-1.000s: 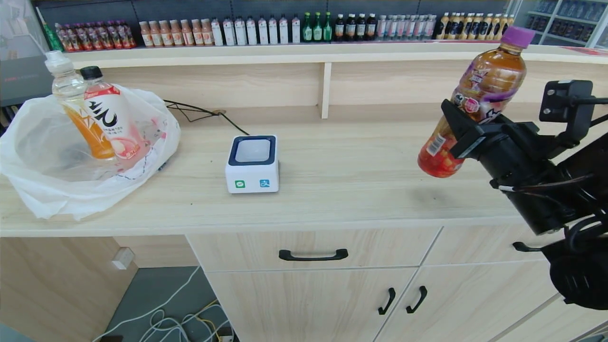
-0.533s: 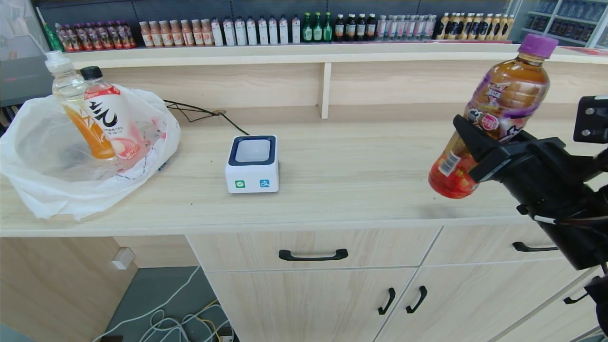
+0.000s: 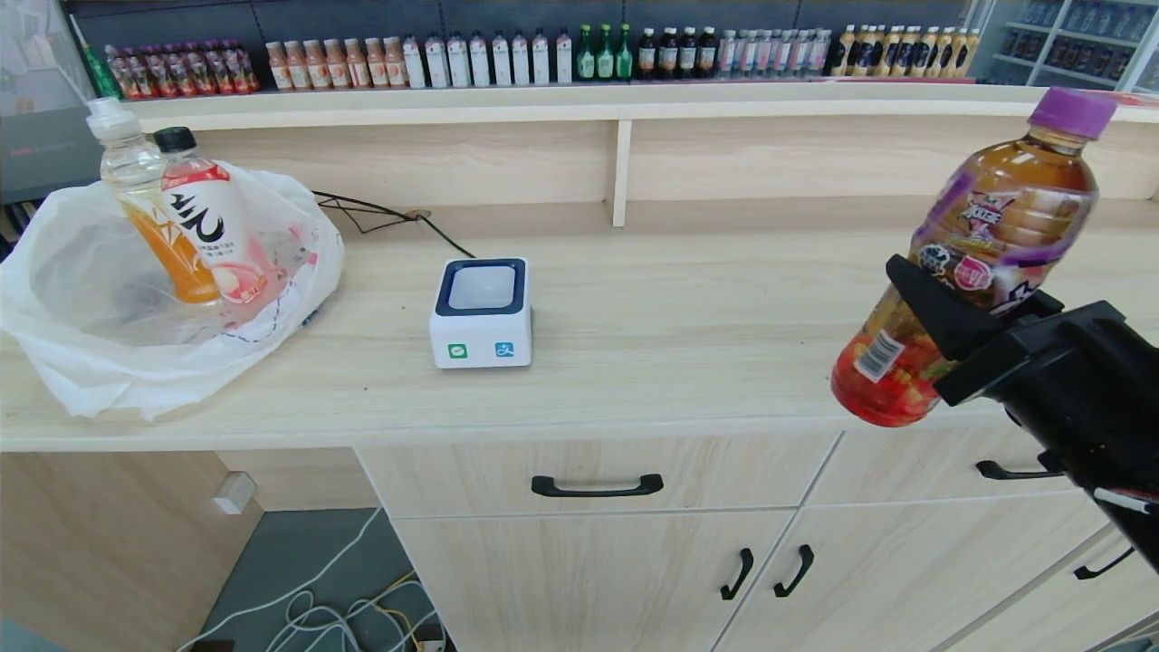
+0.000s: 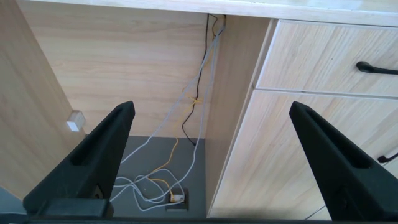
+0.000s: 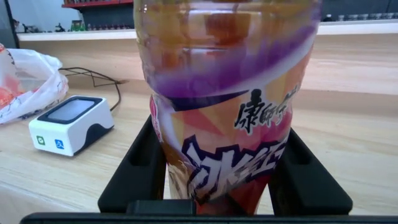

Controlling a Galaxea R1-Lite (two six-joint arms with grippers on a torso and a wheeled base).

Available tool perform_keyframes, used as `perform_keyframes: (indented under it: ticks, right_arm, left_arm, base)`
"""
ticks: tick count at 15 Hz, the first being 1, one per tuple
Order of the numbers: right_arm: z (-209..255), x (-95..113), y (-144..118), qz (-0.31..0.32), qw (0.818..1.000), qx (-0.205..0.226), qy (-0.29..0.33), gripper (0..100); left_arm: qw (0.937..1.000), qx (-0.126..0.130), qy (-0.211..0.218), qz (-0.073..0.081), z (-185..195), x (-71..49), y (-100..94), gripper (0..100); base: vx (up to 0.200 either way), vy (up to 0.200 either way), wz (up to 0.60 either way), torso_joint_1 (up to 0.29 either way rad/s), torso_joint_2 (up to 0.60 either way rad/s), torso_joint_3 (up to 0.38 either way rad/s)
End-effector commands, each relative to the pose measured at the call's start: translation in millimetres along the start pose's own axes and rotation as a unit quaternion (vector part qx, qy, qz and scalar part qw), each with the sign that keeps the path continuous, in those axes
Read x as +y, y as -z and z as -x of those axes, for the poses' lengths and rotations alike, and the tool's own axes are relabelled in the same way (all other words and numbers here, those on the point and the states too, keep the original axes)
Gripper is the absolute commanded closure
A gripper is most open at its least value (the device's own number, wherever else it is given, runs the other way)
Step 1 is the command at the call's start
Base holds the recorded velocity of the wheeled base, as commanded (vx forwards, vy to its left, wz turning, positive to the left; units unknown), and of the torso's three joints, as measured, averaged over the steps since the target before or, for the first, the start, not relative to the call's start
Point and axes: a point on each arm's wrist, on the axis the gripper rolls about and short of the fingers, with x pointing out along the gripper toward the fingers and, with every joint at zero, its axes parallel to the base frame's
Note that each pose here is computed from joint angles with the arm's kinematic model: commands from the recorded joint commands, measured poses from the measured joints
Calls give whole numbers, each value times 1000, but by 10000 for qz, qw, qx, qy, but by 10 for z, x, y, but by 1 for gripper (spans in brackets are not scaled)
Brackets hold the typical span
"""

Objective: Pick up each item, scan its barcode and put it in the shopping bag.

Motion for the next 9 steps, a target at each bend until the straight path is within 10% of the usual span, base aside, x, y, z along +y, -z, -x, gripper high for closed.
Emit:
perform_keyframes:
  ticks: [1,9]
  right_arm:
    - [3,10,48,-38,9999,99,-19,100]
    - [163,689,31,-1783,9681,385,-1716,100]
  left_arm:
    - [10000,-2,6,0,0,0,0,0]
    - [10000,-2,-2,0,0,0,0,0]
  base:
    - [0,0,0,0,0,0]
    - [0,0,0,0,0,0]
